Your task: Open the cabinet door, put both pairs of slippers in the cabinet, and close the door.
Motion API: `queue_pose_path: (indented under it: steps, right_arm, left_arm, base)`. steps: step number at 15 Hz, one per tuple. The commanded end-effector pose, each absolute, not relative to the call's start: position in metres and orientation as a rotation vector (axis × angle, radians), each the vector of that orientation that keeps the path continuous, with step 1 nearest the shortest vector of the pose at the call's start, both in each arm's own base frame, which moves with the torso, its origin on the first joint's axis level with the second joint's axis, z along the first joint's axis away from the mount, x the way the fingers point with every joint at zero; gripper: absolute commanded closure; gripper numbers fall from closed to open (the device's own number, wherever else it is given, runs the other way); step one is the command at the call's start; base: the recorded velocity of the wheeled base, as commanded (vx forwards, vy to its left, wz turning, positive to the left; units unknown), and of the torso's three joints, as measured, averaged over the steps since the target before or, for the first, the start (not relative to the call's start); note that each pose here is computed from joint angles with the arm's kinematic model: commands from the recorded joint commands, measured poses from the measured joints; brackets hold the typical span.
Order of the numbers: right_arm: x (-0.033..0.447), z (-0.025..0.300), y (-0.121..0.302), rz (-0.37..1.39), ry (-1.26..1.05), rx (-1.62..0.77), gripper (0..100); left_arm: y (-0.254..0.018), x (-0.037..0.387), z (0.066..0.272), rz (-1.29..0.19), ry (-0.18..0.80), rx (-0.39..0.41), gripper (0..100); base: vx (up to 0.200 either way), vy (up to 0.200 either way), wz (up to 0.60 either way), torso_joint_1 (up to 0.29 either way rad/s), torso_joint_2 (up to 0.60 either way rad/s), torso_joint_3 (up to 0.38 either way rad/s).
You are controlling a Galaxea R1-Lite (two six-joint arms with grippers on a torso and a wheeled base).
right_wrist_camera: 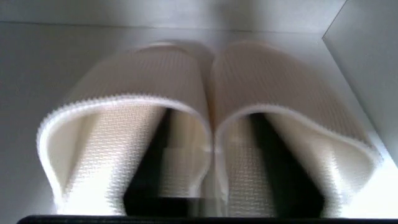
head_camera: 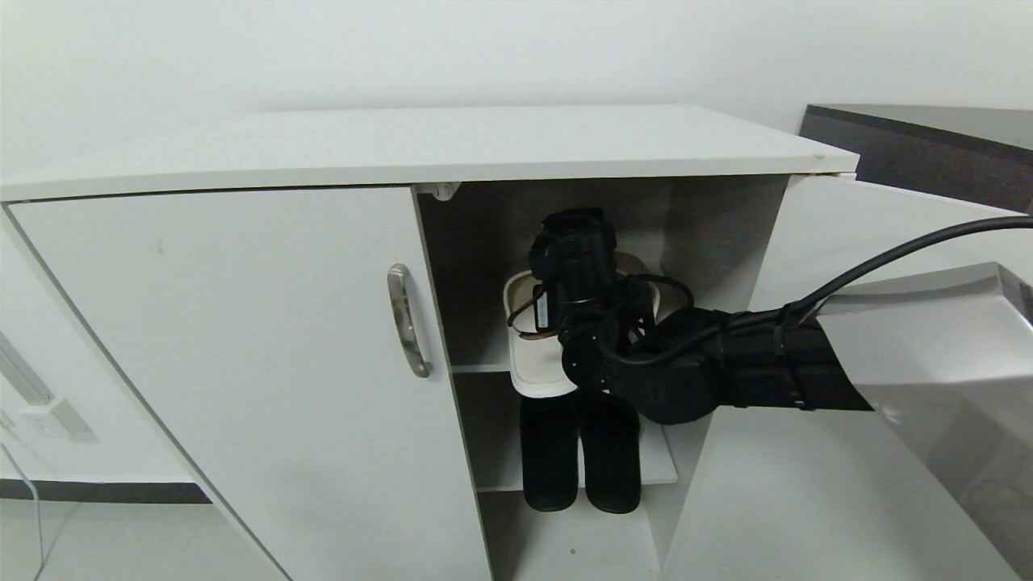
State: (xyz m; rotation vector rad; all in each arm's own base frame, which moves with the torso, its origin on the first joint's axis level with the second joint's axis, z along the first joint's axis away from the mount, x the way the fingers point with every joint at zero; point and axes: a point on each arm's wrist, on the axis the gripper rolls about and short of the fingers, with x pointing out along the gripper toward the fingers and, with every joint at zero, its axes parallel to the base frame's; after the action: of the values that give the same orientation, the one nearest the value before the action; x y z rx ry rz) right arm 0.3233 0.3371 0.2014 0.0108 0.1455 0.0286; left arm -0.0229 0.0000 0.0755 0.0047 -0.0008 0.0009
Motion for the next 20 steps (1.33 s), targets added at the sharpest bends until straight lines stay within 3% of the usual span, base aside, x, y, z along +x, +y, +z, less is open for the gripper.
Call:
queue_pose_path:
  steps: [1, 6, 14, 18, 20]
  right_arm:
    - [0.323, 0.201, 0.337, 0.029, 0.146, 0.010, 0]
    - [0.302, 0.205, 0.335, 0.060, 0.161, -0.010, 0]
    - [0.214, 0.229, 0.302, 0.186, 0.164, -0.010, 0]
    - [0.189, 0.215, 0.283, 0.259, 0.160, -0.004, 0]
    - [0.171, 0.196, 0.259, 0.378, 0.174, 0.005, 0]
  left_arm:
    - [0.000, -0.023, 0.075, 0.002, 0.000, 0.005, 100]
    - [0.000, -0.023, 0.075, 0.002, 0.000, 0.005, 100]
    - [0.000, -0.023, 0.075, 0.002, 0.000, 0.005, 100]
    - [0.000, -0.023, 0.075, 0.002, 0.000, 0.005, 100]
    - [0.000, -0.023, 0.075, 0.002, 0.000, 0.005, 100]
  base:
    - [0.000, 0.000, 0.00, 0.000, 0.00, 0.000]
    - [0.000, 0.000, 0.00, 0.000, 0.00, 0.000]
    - [0.000, 0.000, 0.00, 0.000, 0.00, 0.000]
    - [0.000, 0.000, 0.00, 0.000, 0.00, 0.000]
    - [0.000, 0.000, 0.00, 0.000, 0.00, 0.000]
